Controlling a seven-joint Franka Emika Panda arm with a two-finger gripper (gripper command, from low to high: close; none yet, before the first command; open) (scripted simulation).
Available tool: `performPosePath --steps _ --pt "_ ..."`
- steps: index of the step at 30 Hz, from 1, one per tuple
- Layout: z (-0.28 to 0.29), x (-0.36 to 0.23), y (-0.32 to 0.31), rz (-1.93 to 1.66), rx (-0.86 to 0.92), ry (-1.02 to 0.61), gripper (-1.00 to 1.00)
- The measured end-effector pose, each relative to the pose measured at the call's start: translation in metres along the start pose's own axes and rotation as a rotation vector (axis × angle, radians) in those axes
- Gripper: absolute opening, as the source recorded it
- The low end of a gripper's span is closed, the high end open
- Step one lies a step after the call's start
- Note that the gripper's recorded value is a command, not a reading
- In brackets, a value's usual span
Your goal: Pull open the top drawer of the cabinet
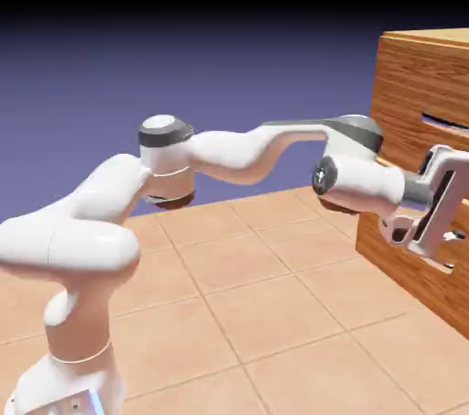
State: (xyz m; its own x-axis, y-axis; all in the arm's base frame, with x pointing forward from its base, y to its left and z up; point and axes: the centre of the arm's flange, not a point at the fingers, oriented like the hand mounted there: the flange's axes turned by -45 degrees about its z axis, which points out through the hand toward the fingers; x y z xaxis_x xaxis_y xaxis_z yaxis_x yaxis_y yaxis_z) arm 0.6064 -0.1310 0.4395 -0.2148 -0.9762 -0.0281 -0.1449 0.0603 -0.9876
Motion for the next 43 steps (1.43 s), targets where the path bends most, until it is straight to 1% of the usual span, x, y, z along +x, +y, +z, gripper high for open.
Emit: performPosePath --steps 4,6,12,13,15,23,40,41,43 --pt "-0.002 -0.098 -0.036 -0.043 0.145 -0.203 0.00" --pt "-0.003 -0.103 -0.037 -0.045 0.151 -0.215 0.00" --pt "0.046 -0.114 -0.044 -0.045 0.151 -0.215 0.00" --pt "0.046 -0.114 -0.044 -0.045 0.151 -0.215 -1.00" --pt "0.046 -0.114 -0.044 -0.045 0.151 -0.215 -1.00" --pt "-0.020 -0.100 -0.034 -0.044 0.154 -0.215 -1.00" --pt "-0.195 -0.060 -0.008 -0.044 0.154 -0.215 -1.00" --pt "-0.197 -0.060 -0.008 -0.044 0.154 -0.215 1.00" --pt "-0.197 -0.060 -0.008 -0.045 0.151 -0.215 1.00"
